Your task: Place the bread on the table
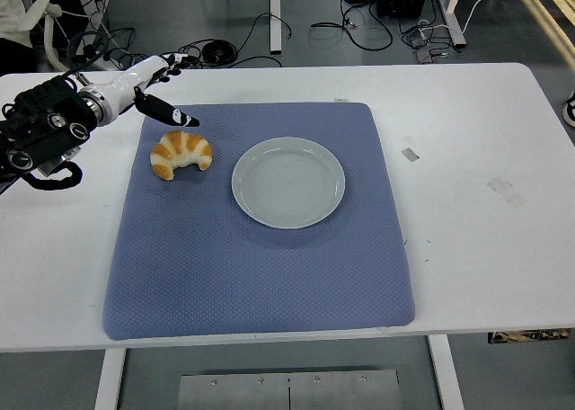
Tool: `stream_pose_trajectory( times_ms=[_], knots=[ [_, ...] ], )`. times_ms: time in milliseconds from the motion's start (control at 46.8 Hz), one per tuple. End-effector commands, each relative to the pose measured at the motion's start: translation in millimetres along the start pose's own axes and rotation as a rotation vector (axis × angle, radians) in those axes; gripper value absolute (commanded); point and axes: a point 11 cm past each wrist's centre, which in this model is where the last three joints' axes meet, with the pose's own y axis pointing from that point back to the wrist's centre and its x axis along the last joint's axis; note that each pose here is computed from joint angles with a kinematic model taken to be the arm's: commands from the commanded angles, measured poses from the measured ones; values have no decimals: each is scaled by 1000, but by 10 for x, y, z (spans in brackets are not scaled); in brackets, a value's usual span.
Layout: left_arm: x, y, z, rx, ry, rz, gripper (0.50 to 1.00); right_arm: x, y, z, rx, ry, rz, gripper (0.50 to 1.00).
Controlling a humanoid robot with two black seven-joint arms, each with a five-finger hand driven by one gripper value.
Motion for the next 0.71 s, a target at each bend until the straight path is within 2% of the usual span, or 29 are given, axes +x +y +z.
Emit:
stream_pose_trajectory(
  times_ms=[0, 214, 684],
  knots=[
    [14, -1, -34, 7, 35, 18, 977, 0, 0, 0, 0, -1, 0, 1000],
    [-52, -16, -60, 9, 92, 28, 978, 0, 0, 0, 0, 0, 0, 1000],
    [291, 103, -454, 36, 489, 245, 978, 0, 0, 0, 0, 0, 0, 1000]
  ],
)
